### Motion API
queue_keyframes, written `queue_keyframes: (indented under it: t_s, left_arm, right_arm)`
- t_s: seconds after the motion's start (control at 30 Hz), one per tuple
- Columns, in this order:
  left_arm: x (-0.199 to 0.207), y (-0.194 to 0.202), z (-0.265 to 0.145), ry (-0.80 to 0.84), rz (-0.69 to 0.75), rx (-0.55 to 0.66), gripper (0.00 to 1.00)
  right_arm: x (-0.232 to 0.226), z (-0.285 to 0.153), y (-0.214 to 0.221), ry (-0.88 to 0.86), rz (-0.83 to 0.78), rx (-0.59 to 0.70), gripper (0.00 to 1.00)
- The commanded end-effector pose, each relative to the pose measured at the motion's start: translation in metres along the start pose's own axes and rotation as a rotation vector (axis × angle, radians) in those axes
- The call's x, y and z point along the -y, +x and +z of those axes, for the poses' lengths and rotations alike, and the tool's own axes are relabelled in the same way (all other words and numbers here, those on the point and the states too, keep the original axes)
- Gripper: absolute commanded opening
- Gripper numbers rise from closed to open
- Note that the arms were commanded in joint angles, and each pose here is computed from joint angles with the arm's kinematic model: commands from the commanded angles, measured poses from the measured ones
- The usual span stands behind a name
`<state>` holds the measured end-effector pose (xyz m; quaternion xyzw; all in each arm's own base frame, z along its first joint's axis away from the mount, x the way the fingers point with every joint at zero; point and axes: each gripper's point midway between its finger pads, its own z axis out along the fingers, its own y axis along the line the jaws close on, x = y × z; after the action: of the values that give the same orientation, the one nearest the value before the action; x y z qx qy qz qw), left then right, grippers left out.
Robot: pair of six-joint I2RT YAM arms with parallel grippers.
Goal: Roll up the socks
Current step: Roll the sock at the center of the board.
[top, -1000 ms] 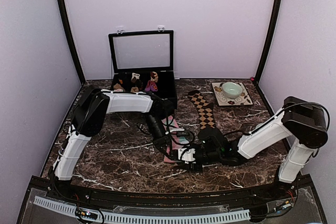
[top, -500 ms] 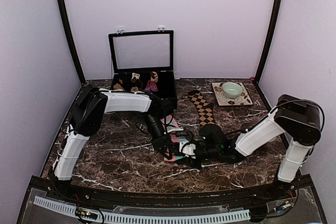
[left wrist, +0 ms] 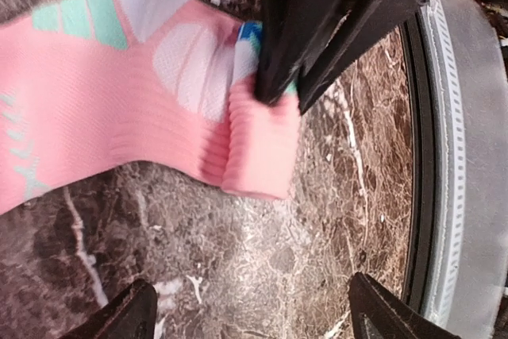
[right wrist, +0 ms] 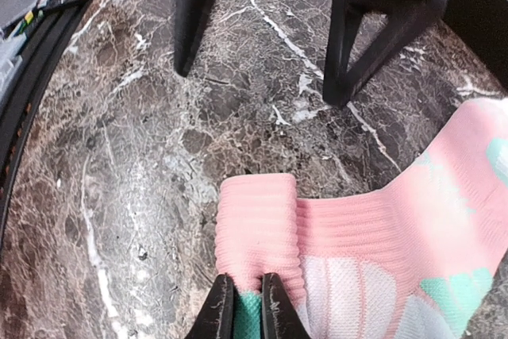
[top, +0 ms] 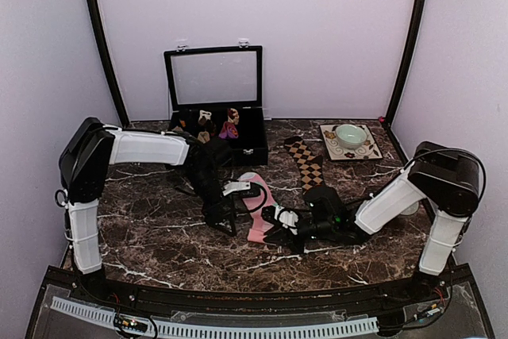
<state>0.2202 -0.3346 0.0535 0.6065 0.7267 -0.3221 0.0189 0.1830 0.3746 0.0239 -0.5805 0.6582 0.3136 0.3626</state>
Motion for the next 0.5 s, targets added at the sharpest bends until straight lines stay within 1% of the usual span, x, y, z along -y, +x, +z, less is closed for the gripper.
queue_keyframes:
  t_s: [0.0, 0.1, 0.23, 0.33, 0.4, 0.47]
  left_arm:
    - [0.004, -0.024, -0.027, -0.162, 0.173, 0.132, 0.88]
    - [0.003, -0.027, -0.033, -0.213, 0.212, 0.165, 0.89]
    - [0.012, -0.028, -0.028, -0.199, 0.267, 0.203, 0.86]
    - [0.016, -0.023, -0.014, -0.222, 0.332, 0.159, 0.83]
    - [0.017, -0.022, -0.003, -0.237, 0.364, 0.130, 0.87]
    - [0.021, -0.020, 0.008, -0.238, 0.401, 0.102, 0.85]
  right_arm:
    - [-0.021, 0.000, 0.075, -0.104, 0.302, -0.237, 0.03]
    - [-0.018, -0.002, 0.071, -0.124, 0.392, -0.210, 0.02]
    - [-0.010, -0.002, 0.076, -0.139, 0.552, -0.218, 0.01]
    - [-0.008, 0.001, 0.083, -0.159, 0.655, -0.261, 0.00]
    - [-0.008, 0.004, 0.086, -0.170, 0.699, -0.285, 0.00]
    - [-0.008, 0.005, 0.090, -0.172, 0.737, -0.307, 0.00]
